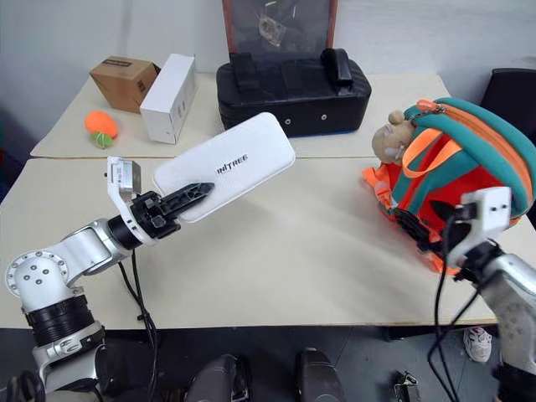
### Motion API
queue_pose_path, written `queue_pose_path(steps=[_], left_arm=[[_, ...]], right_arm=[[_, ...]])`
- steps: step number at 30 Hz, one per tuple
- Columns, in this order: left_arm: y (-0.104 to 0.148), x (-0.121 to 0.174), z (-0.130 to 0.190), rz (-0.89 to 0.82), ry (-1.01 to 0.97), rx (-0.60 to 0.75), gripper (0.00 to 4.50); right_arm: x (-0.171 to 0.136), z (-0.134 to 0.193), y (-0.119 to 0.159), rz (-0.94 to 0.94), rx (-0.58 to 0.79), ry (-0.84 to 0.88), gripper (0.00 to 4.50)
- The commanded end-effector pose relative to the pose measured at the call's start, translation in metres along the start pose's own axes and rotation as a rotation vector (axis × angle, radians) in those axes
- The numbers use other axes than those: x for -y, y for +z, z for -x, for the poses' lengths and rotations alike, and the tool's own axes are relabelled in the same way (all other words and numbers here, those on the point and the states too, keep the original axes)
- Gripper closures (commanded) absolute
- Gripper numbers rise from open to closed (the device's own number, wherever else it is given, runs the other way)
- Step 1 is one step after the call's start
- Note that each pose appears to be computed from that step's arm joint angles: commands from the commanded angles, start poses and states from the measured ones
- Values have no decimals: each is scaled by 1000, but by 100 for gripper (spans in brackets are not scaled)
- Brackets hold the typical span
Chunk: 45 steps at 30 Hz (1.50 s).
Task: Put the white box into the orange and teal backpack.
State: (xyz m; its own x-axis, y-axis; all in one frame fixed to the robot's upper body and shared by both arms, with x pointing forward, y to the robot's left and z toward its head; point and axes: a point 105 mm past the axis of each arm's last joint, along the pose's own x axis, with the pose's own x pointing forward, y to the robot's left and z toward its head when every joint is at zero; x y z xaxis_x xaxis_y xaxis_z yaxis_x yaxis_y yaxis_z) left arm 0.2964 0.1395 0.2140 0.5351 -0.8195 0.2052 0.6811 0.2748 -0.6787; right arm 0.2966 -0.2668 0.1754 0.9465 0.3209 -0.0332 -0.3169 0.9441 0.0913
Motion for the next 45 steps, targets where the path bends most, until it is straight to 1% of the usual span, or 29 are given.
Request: queue_pose_path(steps=[1, 5, 8, 10, 11, 12, 15, 18, 21, 22, 23, 26, 28, 29, 33, 35, 38, 41, 43, 45], left_arm=[[11, 22, -6, -58, -75, 43, 323], [12, 25, -7, -60, -70, 46, 323], [12, 24, -6, -58, -56, 52, 323], [12, 24, -5, -58, -50, 52, 323], [12, 24, -5, -59, -49, 51, 323], [12, 24, -5, -59, -49, 50, 323], [12, 25, -5, -64, -43, 51, 323], [13, 23, -5, -69, -26, 56, 323], [15, 21, -4, -73, -15, 65, 323], [16, 21, -3, -76, -10, 67, 323], [17, 20, -2, -82, -4, 69, 323], [22, 16, -1, -98, 21, 77, 323], [30, 12, 1, -117, 41, 83, 323], [34, 11, 2, -129, 47, 83, 323], [50, 11, 2, -185, 45, 66, 323], [55, 14, 0, -233, 34, 39, 323], [61, 19, -2, -281, 10, 8, 323], [62, 27, -5, -328, -36, -42, 323], [58, 34, -6, -362, -78, -84, 323], [49, 43, -7, -404, -134, -148, 323]], right_arm=[[0, -21, 7, -47, 63, -1, 2], [2, -45, 16, -149, 137, 12, 2], [7, -60, 20, -155, 171, -3, 2], [8, -67, 23, -152, 199, -4, 38], [7, -68, 25, -153, 213, 8, 60], [6, -69, 26, -150, 221, 16, 92], [2, -69, 26, -129, 223, 44, 191], [0, -66, 23, -119, 222, 64, 302], [-5, -60, 25, -117, 231, 106, 399], [-9, -57, 26, -114, 233, 133, 431], [-14, -54, 28, -110, 235, 166, 448], [-33, -43, 33, -90, 216, 301, 448], [-61, -25, 36, -67, 158, 509, 448], [-70, -17, 37, -58, 130, 585, 448], [-95, 11, 46, -15, 19, 809, 448], [-108, 31, 48, 6, -66, 956, 448], [-119, 54, 48, 9, -174, 1106, 448], [-129, 84, 56, -33, -266, 1287, 448], [-130, 93, 60, -48, -298, 1331, 448], [-128, 94, 59, -38, -323, 1329, 448]])
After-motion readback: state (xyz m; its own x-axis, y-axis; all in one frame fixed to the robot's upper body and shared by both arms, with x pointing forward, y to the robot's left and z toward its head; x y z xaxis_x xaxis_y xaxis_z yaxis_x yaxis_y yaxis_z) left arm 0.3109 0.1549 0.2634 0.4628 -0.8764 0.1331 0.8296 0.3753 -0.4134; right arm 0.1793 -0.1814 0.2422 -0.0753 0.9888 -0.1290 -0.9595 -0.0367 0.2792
